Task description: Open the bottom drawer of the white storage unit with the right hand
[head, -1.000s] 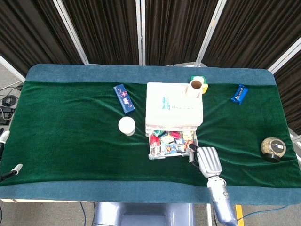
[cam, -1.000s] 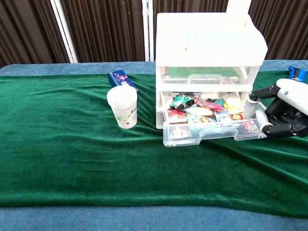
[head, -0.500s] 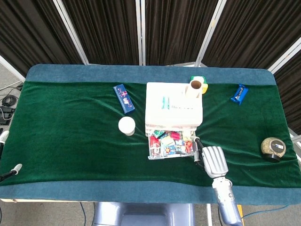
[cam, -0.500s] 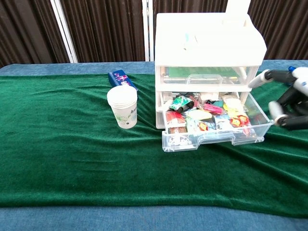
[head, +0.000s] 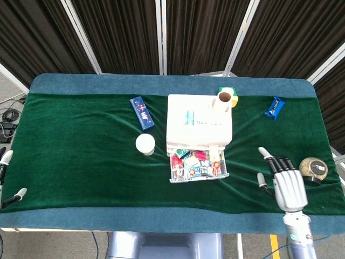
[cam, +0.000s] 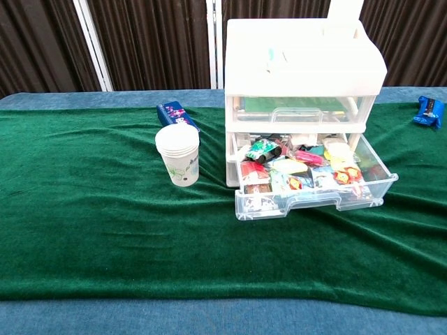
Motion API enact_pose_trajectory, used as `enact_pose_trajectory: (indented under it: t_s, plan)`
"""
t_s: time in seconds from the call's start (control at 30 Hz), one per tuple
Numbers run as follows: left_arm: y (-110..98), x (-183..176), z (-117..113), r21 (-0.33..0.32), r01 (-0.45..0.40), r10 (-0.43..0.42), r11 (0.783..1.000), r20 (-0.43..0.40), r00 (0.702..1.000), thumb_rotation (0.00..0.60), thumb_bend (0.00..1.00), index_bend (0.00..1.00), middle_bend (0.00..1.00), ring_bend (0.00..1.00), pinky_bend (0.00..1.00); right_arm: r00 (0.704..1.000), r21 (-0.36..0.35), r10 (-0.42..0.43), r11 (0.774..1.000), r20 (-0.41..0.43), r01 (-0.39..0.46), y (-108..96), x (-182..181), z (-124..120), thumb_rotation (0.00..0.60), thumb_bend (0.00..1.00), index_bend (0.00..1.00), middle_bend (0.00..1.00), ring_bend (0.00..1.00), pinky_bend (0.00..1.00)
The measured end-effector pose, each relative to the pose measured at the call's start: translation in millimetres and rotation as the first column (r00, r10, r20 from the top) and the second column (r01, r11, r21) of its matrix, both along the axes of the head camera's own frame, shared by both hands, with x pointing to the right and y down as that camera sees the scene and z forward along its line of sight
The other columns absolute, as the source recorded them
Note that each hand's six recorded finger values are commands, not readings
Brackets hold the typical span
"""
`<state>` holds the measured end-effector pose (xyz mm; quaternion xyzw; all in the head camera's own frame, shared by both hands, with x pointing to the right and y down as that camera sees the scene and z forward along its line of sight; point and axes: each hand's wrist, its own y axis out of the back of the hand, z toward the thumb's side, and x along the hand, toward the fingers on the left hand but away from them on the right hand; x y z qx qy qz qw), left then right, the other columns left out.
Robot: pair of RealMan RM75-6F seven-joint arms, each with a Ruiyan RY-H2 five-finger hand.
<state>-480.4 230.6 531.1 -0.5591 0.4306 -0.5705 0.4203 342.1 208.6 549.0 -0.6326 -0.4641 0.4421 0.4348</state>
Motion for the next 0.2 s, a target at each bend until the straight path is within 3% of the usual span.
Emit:
enact_pose_trajectory:
  t_s: [0.2]
  plan:
    - [1.4,1.6,4.8,-0.018,-0.017,0.017,1.000,0.012,1.000,0.600,0.03,0.00,0.00,0.00,0.00,0.980,-0.063,-0.051,0.997,-0.191,0.039,9.6,29.7,6.9,0.600,0.17,0.00,0.00,0.00,0.00]
